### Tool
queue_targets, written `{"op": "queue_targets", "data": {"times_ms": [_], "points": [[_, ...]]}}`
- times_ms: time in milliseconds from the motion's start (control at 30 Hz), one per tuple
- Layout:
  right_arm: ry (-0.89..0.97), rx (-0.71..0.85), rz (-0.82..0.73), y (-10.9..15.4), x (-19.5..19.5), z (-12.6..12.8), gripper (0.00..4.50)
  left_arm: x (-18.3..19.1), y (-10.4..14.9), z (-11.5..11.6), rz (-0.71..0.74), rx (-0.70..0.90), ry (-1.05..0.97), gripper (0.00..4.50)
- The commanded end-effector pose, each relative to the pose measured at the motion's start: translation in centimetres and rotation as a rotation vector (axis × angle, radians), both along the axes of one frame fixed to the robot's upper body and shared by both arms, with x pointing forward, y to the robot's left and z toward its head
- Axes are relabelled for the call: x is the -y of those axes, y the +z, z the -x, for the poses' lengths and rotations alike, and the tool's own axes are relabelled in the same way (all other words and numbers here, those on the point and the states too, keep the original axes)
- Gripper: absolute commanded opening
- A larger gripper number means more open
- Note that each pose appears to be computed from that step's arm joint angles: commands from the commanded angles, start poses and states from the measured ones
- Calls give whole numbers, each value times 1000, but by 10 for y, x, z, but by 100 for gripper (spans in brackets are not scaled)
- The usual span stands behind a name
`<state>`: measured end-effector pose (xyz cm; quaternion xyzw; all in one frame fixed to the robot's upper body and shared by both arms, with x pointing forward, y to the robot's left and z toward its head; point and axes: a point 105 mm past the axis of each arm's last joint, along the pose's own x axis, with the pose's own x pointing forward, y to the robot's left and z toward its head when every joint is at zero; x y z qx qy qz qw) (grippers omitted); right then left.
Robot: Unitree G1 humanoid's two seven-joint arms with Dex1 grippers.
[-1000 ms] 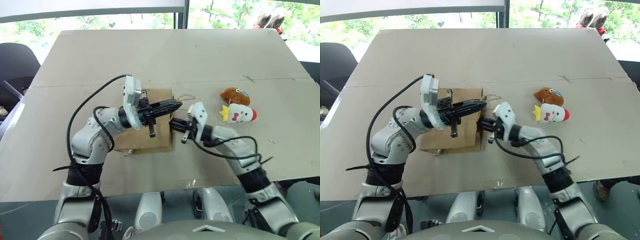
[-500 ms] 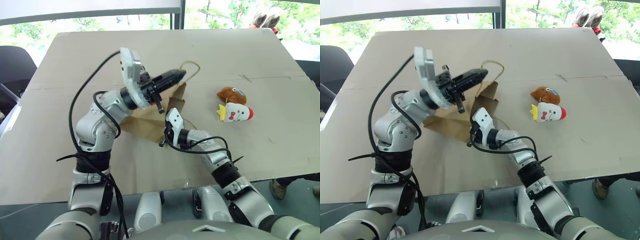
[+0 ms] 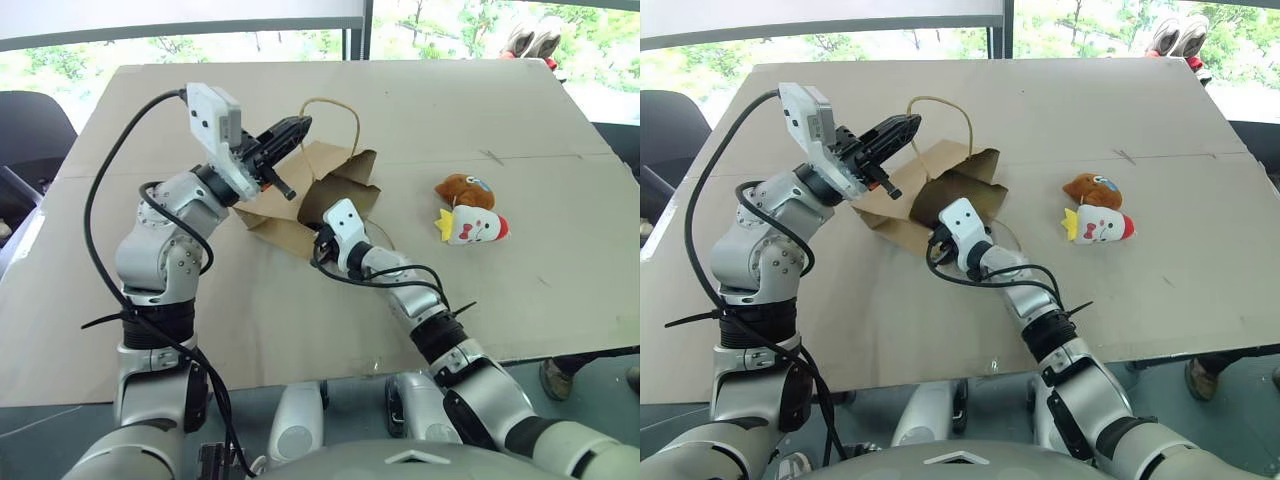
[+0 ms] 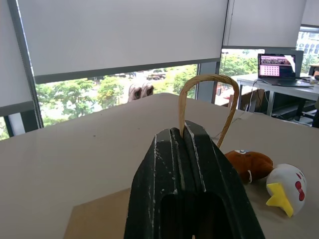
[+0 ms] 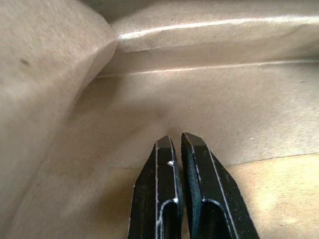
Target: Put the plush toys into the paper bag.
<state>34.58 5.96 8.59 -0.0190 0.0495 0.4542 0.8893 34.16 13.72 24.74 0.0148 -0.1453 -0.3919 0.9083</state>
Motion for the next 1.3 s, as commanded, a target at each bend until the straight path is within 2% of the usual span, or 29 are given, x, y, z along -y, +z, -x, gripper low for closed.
{"op": "queue_targets", "data": {"times_ms": [33, 100, 133, 200, 267, 400, 467, 600, 700, 800, 867, 933, 967, 1033, 1067, 1133, 1167, 1200, 1233, 1267, 1300], "points": [[11, 97, -61, 44, 20, 0, 138, -8, 3, 4, -3, 32, -9, 0], [0, 160, -39, 60, 34, 6, 185, -11, -1, 3, -9, 27, -10, 0], [0, 182, -46, 72, 43, 13, 244, -12, -2, 3, -11, 29, -18, 0], [30, 208, -64, 91, 57, 32, 333, -14, -4, 4, -5, 30, -38, 0], [52, 211, -73, 103, 66, 45, 333, -14, -5, 6, 2, 30, -57, 0], [-45, 244, -32, 121, 106, 55, 333, -14, -5, 10, 21, 35, -101, 0], [-92, 187, -15, 118, 129, 56, 333, -13, -7, 12, 18, 28, -127, 0], [-220, 166, 164, 100, 169, 52, 439, -10, -6, 15, 29, 20, -176, 0], [-357, 118, 360, 74, 205, 36, 439, -8, -4, 18, 42, 20, -214, 0], [-418, 39, 403, 57, 218, 23, 439, -7, -4, 18, 41, 21, -219, 0], [-465, 13, 507, 38, 232, 10, 439, -4, -3, 18, 44, 23, -226, 0], [-466, 3, 543, 25, 236, 4, 439, -3, -2, 19, 52, 24, -238, 0], [-454, 11, 560, 21, 235, 3, 388, -3, -2, 20, 57, 22, -243, 0], [-446, 34, 575, 20, 235, 3, 320, -3, -1, 23, 73, 15, -265, 0], [-443, 45, 580, 21, 235, 4, 263, -3, -1, 24, 79, 9, -273, 0], [-429, 77, 589, 26, 235, 8, 207, -4, 0, 27, 90, 2, -291, 0], [-424, 98, 589, 30, 235, 10, 159, -4, 0, 28, 96, -5, -301, 0], [-407, 129, 578, 37, 232, 14, 120, -4, 0, 29, 108, -14, -315, 0], [-360, 177, 538, 51, 223, 22, 103, -4, 0, 30, 121, -26, -329, 0], [-279, 251, 497, 68, 208, 32, 51, -3, 0, 31, 133, -36, -338, 0], [-220, 302, 472, 78, 197, 40, 38, -3, 0, 31, 140, -42, -343, 0]]}}
